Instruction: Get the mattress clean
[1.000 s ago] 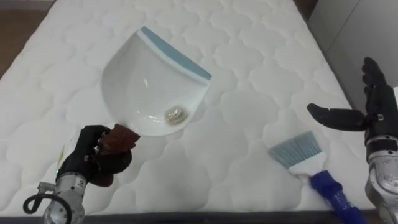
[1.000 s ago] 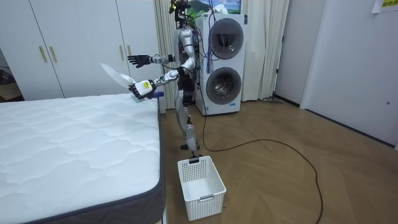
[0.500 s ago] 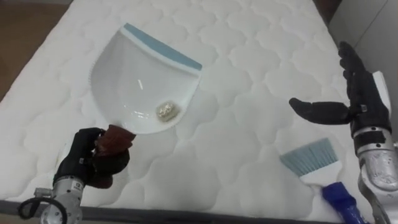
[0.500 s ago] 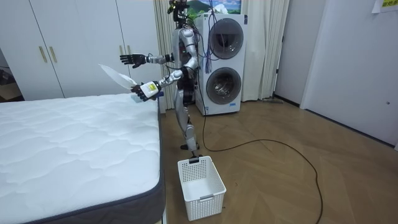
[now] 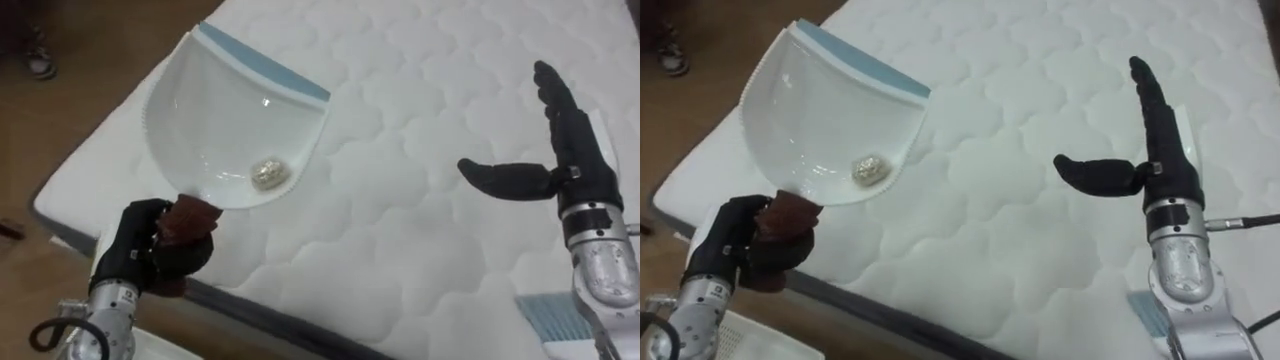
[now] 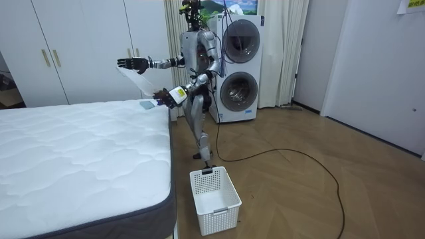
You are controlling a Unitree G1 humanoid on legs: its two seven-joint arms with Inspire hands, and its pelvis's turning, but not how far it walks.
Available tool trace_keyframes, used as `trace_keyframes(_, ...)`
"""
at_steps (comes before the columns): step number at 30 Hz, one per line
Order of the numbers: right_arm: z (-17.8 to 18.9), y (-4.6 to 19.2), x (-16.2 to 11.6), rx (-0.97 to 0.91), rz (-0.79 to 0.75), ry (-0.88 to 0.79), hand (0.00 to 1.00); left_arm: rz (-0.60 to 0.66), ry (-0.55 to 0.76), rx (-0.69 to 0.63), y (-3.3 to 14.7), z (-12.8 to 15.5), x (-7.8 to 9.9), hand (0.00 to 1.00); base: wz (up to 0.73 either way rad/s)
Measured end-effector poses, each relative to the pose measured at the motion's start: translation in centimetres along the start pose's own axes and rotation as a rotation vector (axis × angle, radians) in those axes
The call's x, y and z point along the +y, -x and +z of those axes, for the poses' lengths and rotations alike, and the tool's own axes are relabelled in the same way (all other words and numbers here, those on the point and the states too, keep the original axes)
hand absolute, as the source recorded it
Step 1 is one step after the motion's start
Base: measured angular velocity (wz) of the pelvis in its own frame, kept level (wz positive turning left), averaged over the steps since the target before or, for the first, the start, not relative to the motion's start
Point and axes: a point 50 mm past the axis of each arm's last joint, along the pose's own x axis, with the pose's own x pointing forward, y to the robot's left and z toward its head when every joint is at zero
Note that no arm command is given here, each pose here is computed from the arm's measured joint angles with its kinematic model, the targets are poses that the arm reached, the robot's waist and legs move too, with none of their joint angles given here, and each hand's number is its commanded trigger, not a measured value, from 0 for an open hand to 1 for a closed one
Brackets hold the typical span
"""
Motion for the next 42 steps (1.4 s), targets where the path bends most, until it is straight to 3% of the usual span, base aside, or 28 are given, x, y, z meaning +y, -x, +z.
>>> trace_keyframes(15,-0.6,1.1,0.3,0.021,-0.009,0.002,0.0,-0.004,0.036,0.006,0.2,-0.1,-0.8,1.0,0.85)
trace_keyframes(29,-2.0,1.9,1.7,0.096,0.014,-0.034,0.0,-0.011,0.045,-0.038,-0.1,0.9,-1.1,1.0,0.41)
trace_keyframes(42,-3.7,3.1,2.2,0.183,-0.017,-0.014,0.0,-0.112,0.008,0.008,0.3,-0.3,-2.6,1.0,1.16)
